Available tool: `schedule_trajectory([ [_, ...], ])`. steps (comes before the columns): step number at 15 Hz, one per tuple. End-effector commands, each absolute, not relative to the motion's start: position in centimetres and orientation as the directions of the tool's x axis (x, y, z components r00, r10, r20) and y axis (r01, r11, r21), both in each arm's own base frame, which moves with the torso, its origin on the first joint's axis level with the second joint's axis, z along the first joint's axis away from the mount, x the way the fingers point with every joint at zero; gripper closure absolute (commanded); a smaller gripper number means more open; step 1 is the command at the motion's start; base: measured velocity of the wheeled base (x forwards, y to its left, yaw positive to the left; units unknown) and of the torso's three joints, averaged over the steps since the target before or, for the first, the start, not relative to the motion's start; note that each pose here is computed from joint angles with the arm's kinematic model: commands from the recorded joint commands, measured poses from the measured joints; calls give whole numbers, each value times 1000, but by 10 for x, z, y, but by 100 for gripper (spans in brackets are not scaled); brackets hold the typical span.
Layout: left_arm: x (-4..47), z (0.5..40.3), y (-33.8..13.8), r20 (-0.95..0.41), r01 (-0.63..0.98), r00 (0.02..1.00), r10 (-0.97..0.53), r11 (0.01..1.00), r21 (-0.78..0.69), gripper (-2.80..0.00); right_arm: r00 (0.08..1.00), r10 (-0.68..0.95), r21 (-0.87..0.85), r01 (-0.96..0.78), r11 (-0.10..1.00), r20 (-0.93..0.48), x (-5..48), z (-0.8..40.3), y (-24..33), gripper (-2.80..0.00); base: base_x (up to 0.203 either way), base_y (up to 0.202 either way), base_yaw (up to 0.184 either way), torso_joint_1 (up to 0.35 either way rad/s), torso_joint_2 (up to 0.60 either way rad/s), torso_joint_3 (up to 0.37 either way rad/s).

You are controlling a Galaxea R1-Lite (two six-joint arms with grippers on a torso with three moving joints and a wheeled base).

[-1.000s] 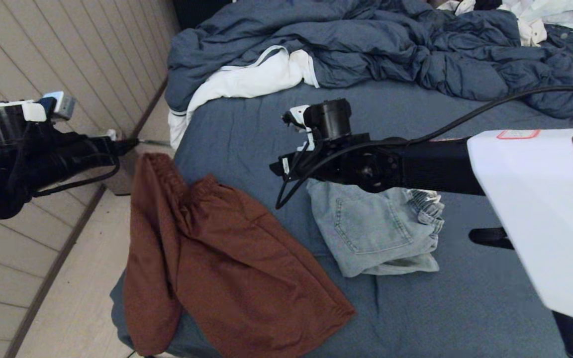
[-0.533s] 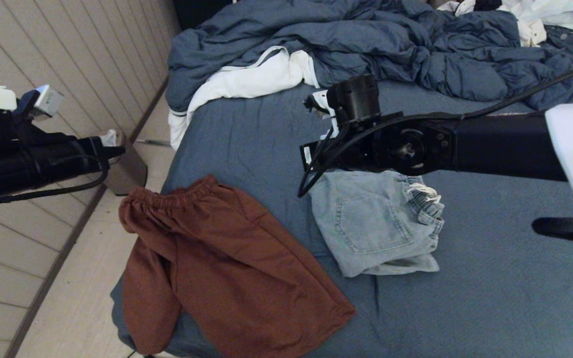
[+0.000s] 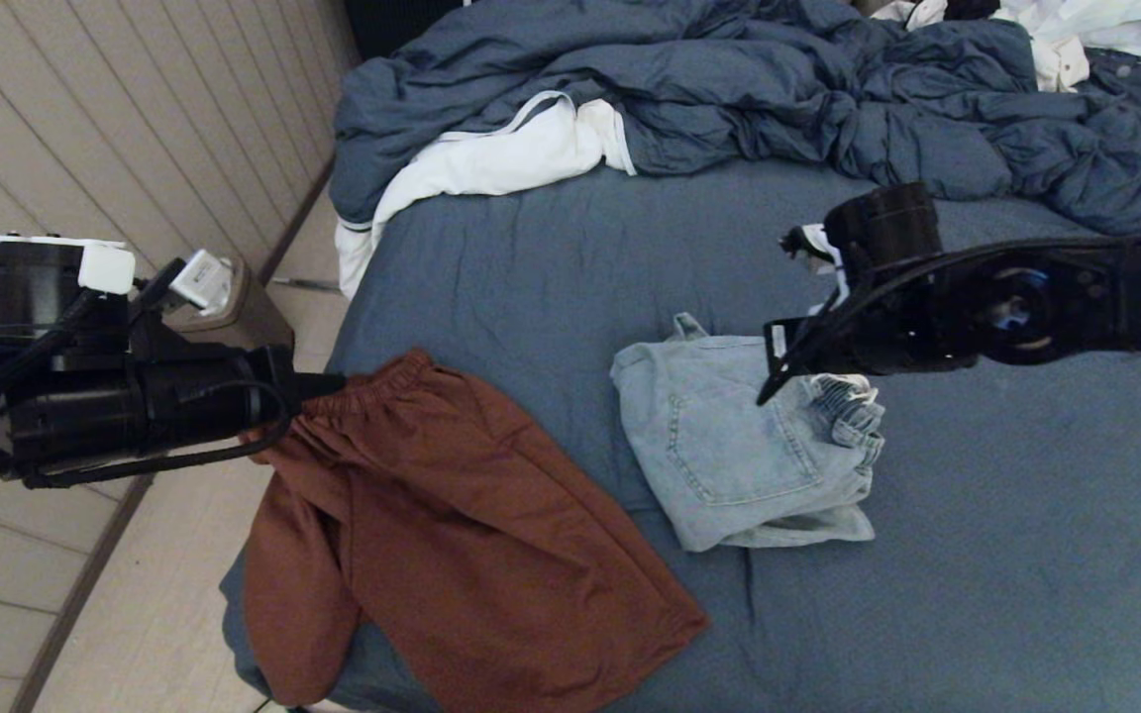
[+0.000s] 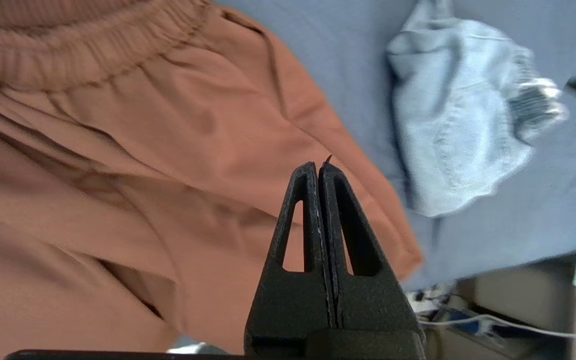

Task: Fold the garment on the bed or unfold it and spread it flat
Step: Unford the blue shorts

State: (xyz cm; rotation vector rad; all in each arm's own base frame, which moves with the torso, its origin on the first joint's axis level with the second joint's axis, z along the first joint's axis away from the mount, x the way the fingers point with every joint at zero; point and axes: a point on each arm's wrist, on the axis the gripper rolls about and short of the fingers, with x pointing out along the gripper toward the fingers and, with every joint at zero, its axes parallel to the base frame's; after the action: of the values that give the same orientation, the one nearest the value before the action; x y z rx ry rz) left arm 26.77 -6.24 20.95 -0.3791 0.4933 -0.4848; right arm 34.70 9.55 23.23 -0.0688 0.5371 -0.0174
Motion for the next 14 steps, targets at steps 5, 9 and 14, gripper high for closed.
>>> schedule_trajectory([
  [5,264,224,-100,-317,460,717,-621,763,-455,0,848,-149,-52,142,988,-508,322,244,31,-280,0,0,0,0,0,0],
  [9,260,205,-114,-398,426,691,-603,785,-450,0,769,-174,-104,139,985,-614,355,197,25,-280,0,0,0,0,0,0],
  [14,250,184,-109,-425,406,683,-594,793,-455,0,714,-179,-129,124,984,-677,380,160,27,-280,0,0,0,0,0,0],
])
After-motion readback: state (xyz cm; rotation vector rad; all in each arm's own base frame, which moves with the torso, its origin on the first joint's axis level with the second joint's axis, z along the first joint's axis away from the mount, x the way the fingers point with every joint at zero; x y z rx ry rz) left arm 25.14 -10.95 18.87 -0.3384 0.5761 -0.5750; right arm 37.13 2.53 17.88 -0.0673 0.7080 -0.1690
